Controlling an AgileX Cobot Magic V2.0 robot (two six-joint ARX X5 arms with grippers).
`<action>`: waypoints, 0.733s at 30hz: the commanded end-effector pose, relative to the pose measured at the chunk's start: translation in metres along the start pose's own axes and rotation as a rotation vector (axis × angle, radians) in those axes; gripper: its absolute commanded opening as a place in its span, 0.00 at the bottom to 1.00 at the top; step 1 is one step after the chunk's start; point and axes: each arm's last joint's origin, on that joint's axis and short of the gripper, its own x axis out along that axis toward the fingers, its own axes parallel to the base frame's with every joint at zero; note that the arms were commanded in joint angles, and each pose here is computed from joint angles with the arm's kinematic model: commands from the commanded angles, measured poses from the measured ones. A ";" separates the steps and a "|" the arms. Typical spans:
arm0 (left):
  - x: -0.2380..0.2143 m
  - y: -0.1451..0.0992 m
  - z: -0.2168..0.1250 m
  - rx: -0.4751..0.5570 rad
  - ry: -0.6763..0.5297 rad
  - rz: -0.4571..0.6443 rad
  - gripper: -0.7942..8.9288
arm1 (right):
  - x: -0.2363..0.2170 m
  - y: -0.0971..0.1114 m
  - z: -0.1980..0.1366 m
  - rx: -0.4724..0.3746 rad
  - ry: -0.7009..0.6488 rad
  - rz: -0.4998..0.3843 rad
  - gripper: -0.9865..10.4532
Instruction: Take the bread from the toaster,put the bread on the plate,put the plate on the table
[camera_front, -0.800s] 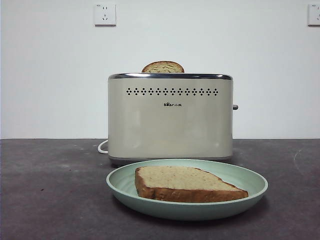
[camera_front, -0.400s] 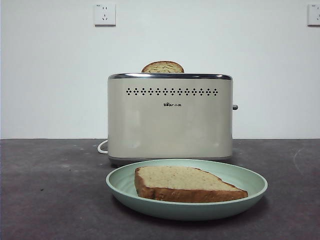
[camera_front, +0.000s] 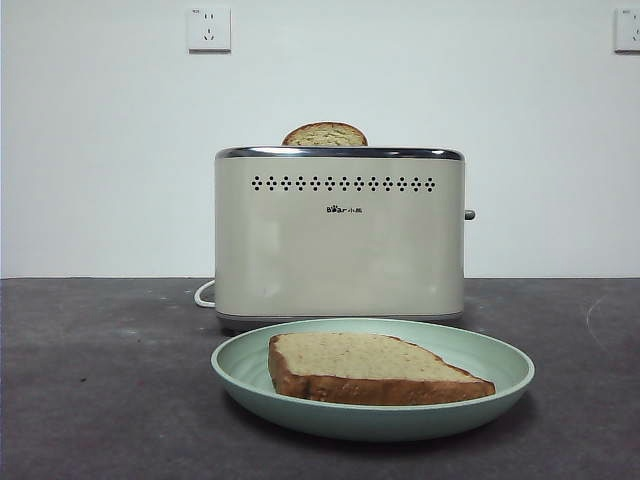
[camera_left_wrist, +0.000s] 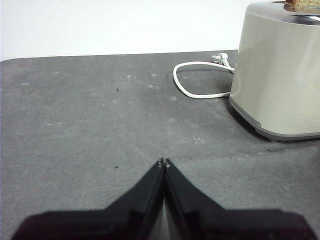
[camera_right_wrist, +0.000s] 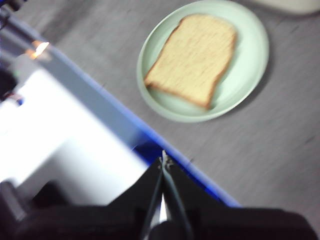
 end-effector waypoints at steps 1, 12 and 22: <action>0.001 0.000 -0.004 -0.011 0.007 0.004 0.08 | -0.008 -0.003 0.004 -0.092 -0.137 -0.045 0.09; 0.001 0.000 -0.004 -0.011 0.007 0.004 0.08 | -0.022 -0.033 -0.007 -0.023 -0.585 -0.392 0.09; 0.001 0.000 -0.004 -0.011 0.007 0.004 0.08 | 0.042 -0.064 -0.069 -0.058 -0.810 -0.558 0.09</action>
